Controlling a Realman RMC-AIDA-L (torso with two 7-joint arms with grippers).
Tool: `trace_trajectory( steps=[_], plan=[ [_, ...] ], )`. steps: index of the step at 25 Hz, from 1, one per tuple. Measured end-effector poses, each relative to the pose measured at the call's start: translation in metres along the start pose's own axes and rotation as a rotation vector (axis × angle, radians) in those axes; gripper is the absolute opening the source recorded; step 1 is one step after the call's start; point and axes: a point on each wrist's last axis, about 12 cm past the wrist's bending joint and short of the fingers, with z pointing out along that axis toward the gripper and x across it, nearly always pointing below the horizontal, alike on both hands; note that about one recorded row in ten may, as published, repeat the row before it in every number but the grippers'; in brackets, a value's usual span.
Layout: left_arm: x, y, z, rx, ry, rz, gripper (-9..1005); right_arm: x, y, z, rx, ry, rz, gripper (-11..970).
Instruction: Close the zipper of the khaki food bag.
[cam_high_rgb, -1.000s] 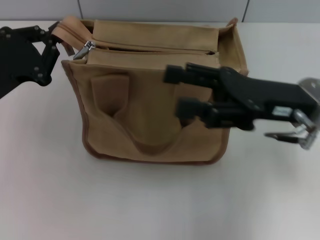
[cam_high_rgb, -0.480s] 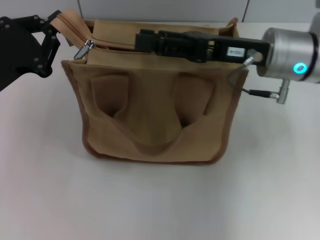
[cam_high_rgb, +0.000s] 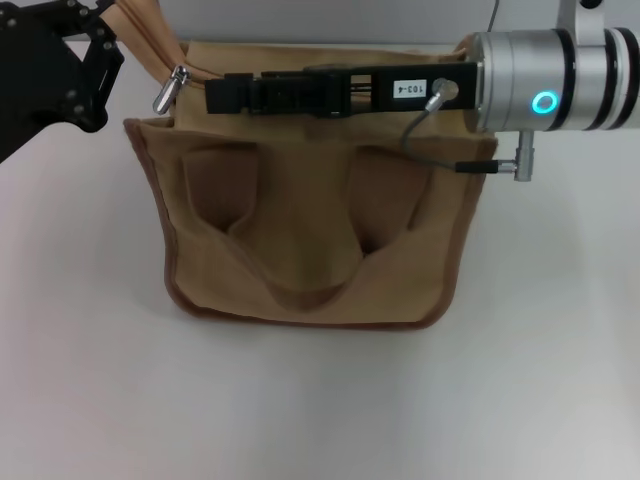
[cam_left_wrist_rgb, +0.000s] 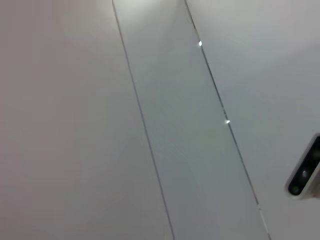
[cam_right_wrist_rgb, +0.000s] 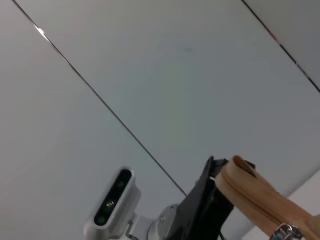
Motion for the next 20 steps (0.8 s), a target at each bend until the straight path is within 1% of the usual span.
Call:
trace_trajectory(
  steps=[7,20],
  plan=[
    [-0.007,-0.003,0.005,0.053,-0.059,0.004,18,-0.004,-0.002,0.006,0.025,0.013,0.010,817],
    [-0.011,-0.002,0.017,0.097,-0.098,0.012,18,-0.010,-0.008,0.011,0.076,0.003,0.023,817]
  ],
)
